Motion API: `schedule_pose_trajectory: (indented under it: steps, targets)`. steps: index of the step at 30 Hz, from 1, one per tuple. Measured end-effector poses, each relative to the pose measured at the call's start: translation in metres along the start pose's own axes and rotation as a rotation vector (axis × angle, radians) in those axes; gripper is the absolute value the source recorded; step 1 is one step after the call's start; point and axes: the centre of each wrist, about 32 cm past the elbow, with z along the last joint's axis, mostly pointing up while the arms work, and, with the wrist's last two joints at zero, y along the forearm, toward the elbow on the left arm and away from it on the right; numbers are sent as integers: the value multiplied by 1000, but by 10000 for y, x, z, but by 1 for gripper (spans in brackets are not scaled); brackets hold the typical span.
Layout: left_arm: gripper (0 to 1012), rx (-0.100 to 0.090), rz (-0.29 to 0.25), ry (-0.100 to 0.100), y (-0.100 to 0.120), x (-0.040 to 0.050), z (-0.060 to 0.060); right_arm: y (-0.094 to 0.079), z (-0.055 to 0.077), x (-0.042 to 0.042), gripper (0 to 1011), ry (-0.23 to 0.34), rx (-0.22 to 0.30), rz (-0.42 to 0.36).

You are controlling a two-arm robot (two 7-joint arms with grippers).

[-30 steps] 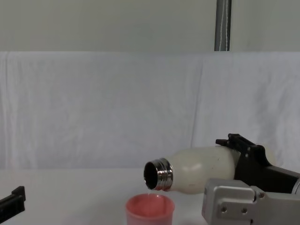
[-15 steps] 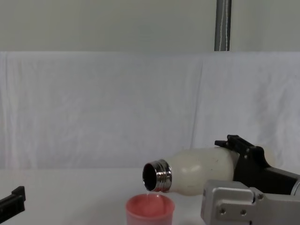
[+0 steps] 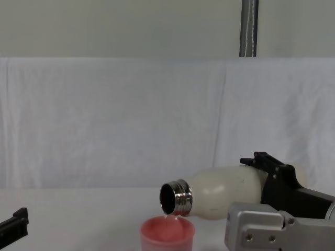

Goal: Grasp the thermos with one hand and pour water into the cup lid.

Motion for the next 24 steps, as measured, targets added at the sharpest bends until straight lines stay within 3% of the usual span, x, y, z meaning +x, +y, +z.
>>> schedule_pose_trajectory:
  steps: [24]
  targets:
    - [1001,0,0,0,0,0,0,7,-1,-5,964,-6,0,1]
